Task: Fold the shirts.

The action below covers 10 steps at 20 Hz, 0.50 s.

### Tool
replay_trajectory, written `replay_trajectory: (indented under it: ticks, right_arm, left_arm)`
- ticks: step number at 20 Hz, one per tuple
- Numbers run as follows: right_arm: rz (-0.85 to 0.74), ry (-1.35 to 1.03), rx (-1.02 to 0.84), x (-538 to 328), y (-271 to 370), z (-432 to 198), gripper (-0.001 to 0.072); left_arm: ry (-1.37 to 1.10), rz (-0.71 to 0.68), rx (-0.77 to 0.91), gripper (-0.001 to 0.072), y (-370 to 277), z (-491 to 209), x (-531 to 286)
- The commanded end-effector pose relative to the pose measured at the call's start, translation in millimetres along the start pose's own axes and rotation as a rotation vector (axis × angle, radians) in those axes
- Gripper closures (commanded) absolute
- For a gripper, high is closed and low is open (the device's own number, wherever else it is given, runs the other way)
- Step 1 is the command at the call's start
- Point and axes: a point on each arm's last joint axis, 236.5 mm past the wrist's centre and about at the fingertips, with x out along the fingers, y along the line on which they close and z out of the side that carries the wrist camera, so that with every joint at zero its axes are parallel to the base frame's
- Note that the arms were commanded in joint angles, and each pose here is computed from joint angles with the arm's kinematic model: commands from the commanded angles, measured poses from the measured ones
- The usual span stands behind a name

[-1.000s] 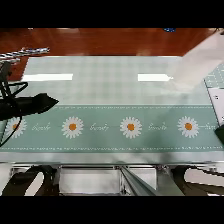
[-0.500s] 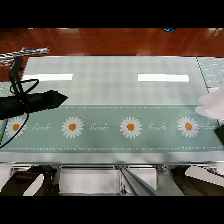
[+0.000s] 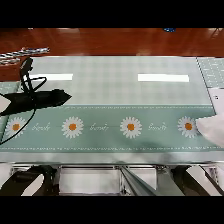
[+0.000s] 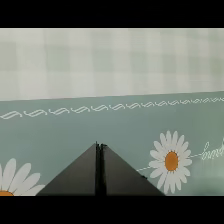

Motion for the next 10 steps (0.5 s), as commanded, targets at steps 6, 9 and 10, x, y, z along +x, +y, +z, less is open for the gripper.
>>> replay_trajectory:
  ticks: [6, 9, 10]
  right_arm:
    - [-0.388, 0.202, 0.175, 58.4, -99.6, -86.8, 0.0330]
    - [-0.351, 0.157, 0.165, 58.4, -92.5, -71.8, 0.0331]
    - [-0.288, 0.126, 0.156, 56.5, -78.9, -59.2, 0.0345]
  left_arm:
    - [0.031, 0.021, 0.023, 0.0689, 12.5, -2.2, 16.9]
    - [-0.018, 0.042, 0.049, 0.0689, 21.6, 15.6, 20.6]
    - [-0.054, 0.050, 0.066, 0.0689, 24.3, 31.7, 14.6]
